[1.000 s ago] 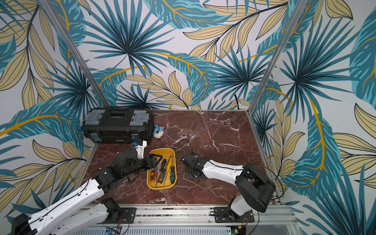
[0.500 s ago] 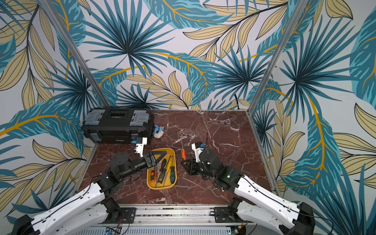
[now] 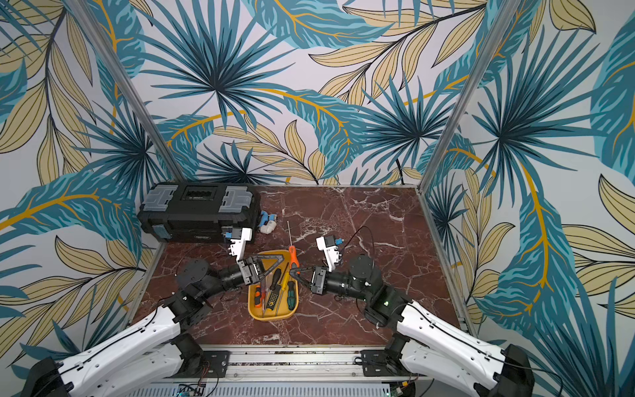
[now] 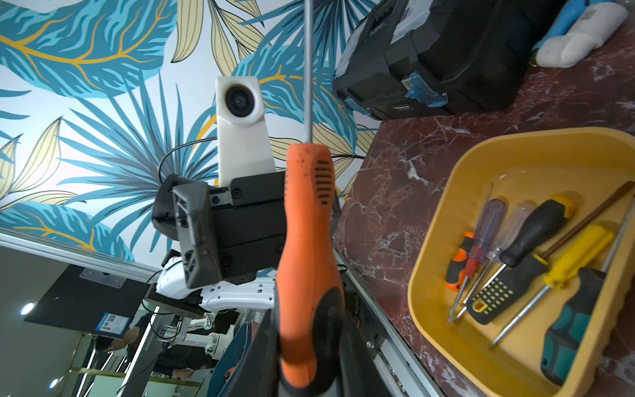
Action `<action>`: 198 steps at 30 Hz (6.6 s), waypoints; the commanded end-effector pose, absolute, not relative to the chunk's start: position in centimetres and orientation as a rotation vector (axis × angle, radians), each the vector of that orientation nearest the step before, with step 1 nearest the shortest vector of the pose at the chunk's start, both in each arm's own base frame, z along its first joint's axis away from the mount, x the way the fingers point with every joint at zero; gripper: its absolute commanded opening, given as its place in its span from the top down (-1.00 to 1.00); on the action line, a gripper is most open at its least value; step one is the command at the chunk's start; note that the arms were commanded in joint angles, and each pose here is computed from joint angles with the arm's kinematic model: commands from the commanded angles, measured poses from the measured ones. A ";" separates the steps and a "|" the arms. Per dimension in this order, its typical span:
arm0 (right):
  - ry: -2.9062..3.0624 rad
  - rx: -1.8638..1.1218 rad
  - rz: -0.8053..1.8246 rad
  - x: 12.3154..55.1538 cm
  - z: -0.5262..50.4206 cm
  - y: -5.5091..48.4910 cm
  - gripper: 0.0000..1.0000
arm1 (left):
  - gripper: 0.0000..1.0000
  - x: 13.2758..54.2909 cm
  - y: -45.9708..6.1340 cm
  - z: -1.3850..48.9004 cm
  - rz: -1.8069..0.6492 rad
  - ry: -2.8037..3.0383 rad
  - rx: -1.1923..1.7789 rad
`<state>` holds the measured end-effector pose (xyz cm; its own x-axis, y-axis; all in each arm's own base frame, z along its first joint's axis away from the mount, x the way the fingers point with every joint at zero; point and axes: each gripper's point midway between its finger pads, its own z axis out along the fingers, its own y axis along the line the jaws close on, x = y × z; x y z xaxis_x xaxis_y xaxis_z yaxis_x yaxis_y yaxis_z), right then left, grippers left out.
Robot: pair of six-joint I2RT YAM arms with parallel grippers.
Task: Put the screwdriver on the desktop into the storage box
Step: Pick up the screwdriver from the center of the board, then place the screwdriver in the storage box, then pick up the screwdriver from the center of the board.
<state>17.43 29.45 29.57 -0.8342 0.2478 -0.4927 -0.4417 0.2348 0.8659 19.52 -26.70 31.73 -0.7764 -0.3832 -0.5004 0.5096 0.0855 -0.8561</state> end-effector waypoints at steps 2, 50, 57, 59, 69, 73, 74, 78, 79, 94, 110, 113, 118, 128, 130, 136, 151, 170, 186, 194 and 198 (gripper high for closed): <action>1.876 -0.232 1.781 16.4 31.5 30.3 1.00 | -0.29 19.6 -26.8 32.4 -1.746 1.708 0.157; 2.383 -0.309 0.909 17.8 21.7 28.2 -0.37 | 1.00 23.3 -26.6 21.7 -1.262 2.255 -0.026; 2.402 -0.409 0.833 17.7 20.9 31.0 -0.21 | 1.00 23.0 -26.8 22.0 -1.308 2.249 -0.035; 2.392 -0.447 0.796 17.6 20.9 31.8 -0.21 | 1.00 23.0 -26.9 22.0 -1.316 2.252 -0.043; 2.372 -0.460 0.554 19.5 19.8 32.7 -0.08 | 1.00 22.7 -27.3 22.2 -1.362 2.256 -0.049; 2.375 -0.473 0.536 19.7 19.6 33.2 0.07 | 1.00 22.6 -27.4 22.0 -1.382 2.256 -0.047; 2.377 -0.473 0.535 19.8 19.5 33.3 0.12 | 1.00 22.6 -27.5 22.0 -1.382 2.258 -0.045; 2.393 -0.481 0.525 19.8 18.9 33.5 0.41 | 1.00 22.7 -27.6 21.9 -1.400 2.250 -0.057; 2.396 -0.474 0.526 19.7 18.8 33.4 0.56 | 1.00 22.7 -27.6 21.8 -1.394 2.256 -0.051; 2.347 -0.339 0.976 17.5 20.7 33.6 1.00 | -0.32 23.0 -25.5 24.8 -1.413 2.076 -0.087; 2.071 -0.158 1.593 17.8 26.4 32.8 1.00 | 0.00 20.7 -27.7 27.8 -1.679 1.915 0.104; 2.065 -0.147 1.620 17.9 26.3 32.8 1.00 | 0.21 20.7 -27.8 27.9 -1.683 1.908 0.111; 2.079 -0.159 1.641 17.7 26.0 33.2 1.00 | 0.57 21.1 -27.8 27.1 -1.666 1.935 0.091; 2.148 -0.151 1.556 18.1 24.4 33.0 0.86 | 1.00 22.7 -26.5 23.9 -1.478 2.064 -0.042; 2.253 -0.136 1.390 18.7 22.7 32.0 0.48 | 1.00 23.2 -25.6 22.2 -1.366 2.138 -0.093; 2.475 -0.101 0.822 20.0 18.0 26.3 -0.11 | 1.00 23.9 -21.9 16.2 -1.000 2.355 -0.256; 2.320 0.312 0.082 21.5 17.8 10.8 -0.66 | 1.00 23.2 -19.9 9.2 -0.733 2.556 -0.255; 2.607 0.234 0.107 22.1 11.3 11.7 -0.78 | 0.18 23.1 -19.9 8.2 -0.695 2.595 -0.239; 2.806 0.142 0.147 25.0 4.8 14.1 -0.36 | -0.03 23.0 -19.4 13.7 -0.772 2.470 -0.216; 2.870 0.163 0.095 24.6 1.8 13.7 -0.10 | -0.05 23.1 -20.0 16.6 -0.854 2.390 -0.183; 2.901 0.166 0.071 24.0 0.7 13.4 0.04 | -0.07 23.4 -19.2 16.3 -0.785 2.392 -0.181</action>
<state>24.76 13.84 1.79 -0.9590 0.1196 -0.2568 0.1037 0.9918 0.0747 22.80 -19.58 14.93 -0.8287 -0.3104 -0.4657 0.0352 0.8016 -0.5969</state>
